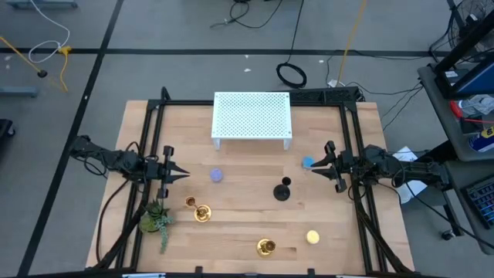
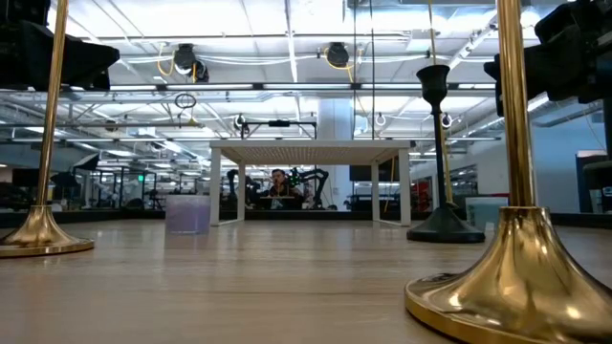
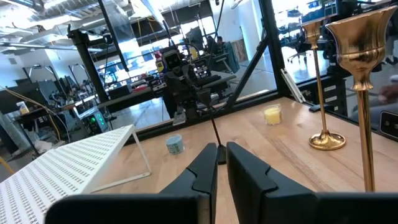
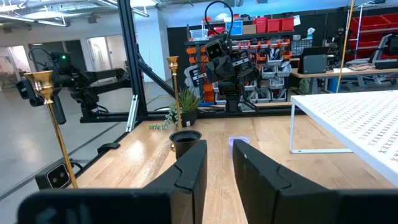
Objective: Pick & Place candle stick holders
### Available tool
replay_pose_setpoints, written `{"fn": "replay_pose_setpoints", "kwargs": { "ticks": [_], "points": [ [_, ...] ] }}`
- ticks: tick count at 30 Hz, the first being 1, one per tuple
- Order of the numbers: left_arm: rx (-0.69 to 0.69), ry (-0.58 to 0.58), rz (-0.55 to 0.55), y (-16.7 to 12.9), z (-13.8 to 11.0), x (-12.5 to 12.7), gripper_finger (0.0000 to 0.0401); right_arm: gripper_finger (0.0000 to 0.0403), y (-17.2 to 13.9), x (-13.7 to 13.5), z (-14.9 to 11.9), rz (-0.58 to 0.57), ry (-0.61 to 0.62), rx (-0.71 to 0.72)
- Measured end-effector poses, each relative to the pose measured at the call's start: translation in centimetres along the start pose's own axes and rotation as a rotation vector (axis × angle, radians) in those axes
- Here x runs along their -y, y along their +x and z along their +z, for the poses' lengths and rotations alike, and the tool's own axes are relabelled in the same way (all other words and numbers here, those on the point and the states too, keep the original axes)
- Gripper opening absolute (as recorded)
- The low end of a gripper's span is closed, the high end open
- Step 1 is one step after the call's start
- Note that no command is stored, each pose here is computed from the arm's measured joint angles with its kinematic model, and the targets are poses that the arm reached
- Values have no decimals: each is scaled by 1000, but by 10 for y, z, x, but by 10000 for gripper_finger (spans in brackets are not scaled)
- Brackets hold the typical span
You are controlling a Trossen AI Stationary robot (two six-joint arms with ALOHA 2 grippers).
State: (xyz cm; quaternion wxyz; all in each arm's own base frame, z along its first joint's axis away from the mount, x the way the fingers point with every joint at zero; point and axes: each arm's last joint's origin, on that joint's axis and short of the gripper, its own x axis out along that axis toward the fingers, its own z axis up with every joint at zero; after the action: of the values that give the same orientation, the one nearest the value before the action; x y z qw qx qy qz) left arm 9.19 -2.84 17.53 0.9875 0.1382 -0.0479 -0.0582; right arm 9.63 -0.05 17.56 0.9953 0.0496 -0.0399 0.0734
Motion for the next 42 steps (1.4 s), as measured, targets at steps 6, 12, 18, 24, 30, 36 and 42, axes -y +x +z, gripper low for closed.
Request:
{"fn": "replay_pose_setpoints", "kwargs": {
  "ticks": [6, 12, 18, 24, 30, 36, 42],
  "points": [
    [0, 0, 0, 0, 0, 0, 42, 73, 0, 0, 0, 0, 0, 0],
    [0, 0, 0, 0, 0, 0, 42, 73, 0, 0, 0, 0, 0, 0],
    [0, 0, 0, 0, 0, 0, 42, 73, 0, 0, 0, 0, 0, 0],
    [0, 0, 0, 0, 0, 0, 42, 73, 0, 0, 0, 0, 0, 0],
    [0, 0, 0, 0, 0, 0, 42, 73, 0, 0, 0, 0, 0, 0],
    [0, 0, 0, 0, 0, 0, 42, 73, 0, 0, 0, 0, 56, 2],
    [3, -1, 34, 0, 1, -1, 42, 73, 0, 0, 1, 0, 46, 14]
  ]
}}
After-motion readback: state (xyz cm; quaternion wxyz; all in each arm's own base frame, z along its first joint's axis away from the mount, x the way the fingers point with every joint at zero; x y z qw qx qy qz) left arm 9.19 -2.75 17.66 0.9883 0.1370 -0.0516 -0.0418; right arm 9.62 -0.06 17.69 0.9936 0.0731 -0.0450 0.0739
